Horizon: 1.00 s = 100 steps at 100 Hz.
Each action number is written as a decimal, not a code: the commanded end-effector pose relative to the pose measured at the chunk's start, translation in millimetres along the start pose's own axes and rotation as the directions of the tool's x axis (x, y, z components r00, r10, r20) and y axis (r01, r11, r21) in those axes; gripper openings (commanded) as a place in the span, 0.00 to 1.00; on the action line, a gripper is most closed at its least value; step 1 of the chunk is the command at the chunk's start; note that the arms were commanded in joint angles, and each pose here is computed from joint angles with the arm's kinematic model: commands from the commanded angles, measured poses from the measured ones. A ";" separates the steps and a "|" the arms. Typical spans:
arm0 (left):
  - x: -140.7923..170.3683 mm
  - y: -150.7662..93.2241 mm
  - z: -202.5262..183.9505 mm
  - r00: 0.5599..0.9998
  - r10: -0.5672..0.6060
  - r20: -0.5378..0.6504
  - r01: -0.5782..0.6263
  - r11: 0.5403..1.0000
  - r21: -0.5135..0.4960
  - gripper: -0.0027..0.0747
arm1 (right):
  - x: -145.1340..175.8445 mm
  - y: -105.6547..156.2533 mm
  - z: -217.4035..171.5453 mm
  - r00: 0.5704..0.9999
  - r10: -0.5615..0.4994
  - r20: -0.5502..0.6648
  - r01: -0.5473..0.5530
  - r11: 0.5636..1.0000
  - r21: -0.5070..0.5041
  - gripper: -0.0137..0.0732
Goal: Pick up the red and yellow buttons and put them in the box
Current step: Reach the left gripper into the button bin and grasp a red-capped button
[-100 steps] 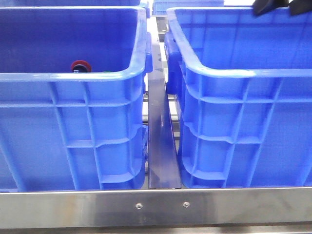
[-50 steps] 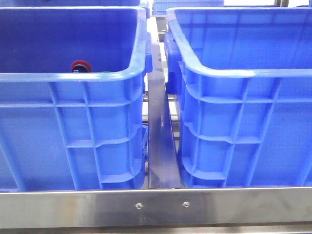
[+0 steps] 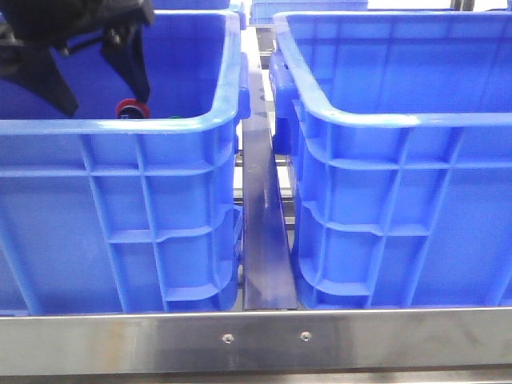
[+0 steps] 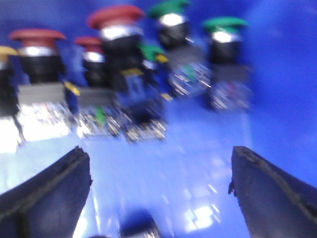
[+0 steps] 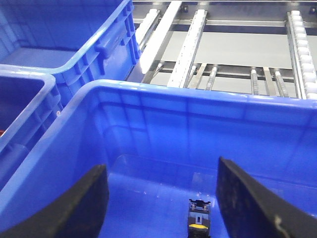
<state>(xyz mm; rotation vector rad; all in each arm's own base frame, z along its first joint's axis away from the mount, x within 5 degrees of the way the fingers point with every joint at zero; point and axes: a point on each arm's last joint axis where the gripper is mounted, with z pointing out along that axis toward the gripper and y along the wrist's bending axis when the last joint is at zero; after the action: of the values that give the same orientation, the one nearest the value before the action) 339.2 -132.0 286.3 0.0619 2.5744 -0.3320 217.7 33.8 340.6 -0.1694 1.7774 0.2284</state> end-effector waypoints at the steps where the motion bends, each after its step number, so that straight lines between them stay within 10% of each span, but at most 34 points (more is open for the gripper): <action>1: -17.6 -3.1 -10.2 0.991 -0.018 0.133 0.013 0.999 0.037 0.74 | -11.7 1.0 -6.1 0.999 0.010 0.047 -0.010 1.000 -0.002 0.72; 55: -26.2 -0.8 34.7 0.978 -0.015 0.209 0.007 0.999 0.042 0.73 | -11.3 3.0 -6.1 0.999 0.011 0.042 -0.010 1.000 -0.024 0.72; 84: -26.3 -0.8 34.6 0.978 -0.015 0.210 0.007 0.999 0.042 0.24 | -11.2 3.4 -6.1 0.999 0.011 0.041 -0.010 1.000 -0.028 0.72; 100: -28.9 -2.4 22.3 0.971 -0.016 0.237 0.004 0.999 0.051 0.17 | -11.2 3.4 -6.1 0.999 0.011 0.041 -0.010 1.000 -0.028 0.72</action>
<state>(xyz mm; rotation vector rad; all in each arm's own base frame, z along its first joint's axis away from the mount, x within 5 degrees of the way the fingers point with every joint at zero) 377.5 -141.3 239.0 0.0453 2.4915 -0.3287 217.0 36.1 340.2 -0.1867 1.7810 0.2525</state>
